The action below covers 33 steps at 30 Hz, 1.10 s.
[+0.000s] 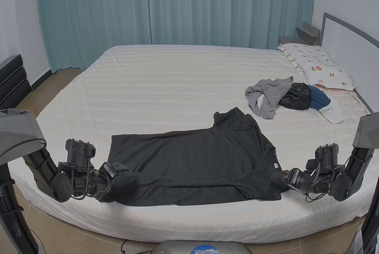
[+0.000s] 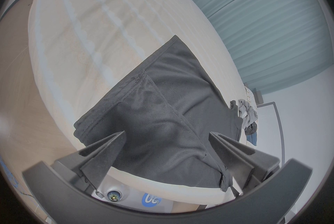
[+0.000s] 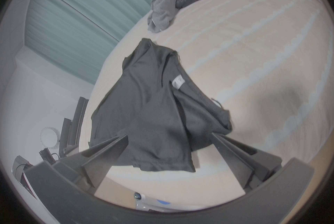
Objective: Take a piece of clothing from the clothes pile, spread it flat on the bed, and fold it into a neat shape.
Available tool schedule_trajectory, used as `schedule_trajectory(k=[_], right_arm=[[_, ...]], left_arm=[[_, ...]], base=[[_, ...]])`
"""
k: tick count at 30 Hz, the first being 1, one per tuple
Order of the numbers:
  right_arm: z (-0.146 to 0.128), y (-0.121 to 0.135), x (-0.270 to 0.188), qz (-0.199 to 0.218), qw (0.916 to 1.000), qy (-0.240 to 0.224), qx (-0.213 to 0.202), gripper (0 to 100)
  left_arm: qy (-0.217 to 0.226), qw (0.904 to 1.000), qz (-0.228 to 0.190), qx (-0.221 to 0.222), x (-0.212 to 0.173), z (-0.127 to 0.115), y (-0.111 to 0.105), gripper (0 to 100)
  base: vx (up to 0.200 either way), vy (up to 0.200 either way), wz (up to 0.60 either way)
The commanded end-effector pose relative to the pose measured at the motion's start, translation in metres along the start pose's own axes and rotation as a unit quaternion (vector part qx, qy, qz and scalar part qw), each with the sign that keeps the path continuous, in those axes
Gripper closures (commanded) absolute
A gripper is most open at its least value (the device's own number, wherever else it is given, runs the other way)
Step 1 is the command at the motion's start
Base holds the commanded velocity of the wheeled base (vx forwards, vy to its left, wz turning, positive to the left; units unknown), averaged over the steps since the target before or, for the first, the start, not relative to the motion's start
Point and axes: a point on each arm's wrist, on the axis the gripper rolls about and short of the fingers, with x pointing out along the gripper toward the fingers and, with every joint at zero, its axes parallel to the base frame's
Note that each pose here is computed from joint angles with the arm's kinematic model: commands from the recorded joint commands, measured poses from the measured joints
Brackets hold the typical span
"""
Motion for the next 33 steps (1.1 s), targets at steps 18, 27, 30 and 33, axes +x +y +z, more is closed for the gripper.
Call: schedule_trajectory(k=[18,27,30,33], right_arm=[[0.021,0.002,0.009,0.022,0.9971,-0.037,0.062,0],[0.027,0.000,0.013,0.023,0.9966,-0.045,0.065,0],[0.028,-0.001,0.013,0.022,0.9965,-0.047,0.066,0],[0.029,0.000,0.012,0.024,0.9964,-0.049,0.065,0]], left_arm=[[-0.047,0.9984,0.014,-0.026,0.003,0.033,0.014,0],[-0.057,0.9983,0.010,-0.008,0.022,0.051,0.016,0],[-0.056,0.9983,0.014,0.009,0.031,0.053,0.017,0],[-0.056,0.9979,0.015,0.030,0.037,0.056,0.016,0]], base=[[0.000,0.000,0.00],[0.000,0.000,0.00],[0.000,0.000,0.00],[0.000,0.000,0.00]])
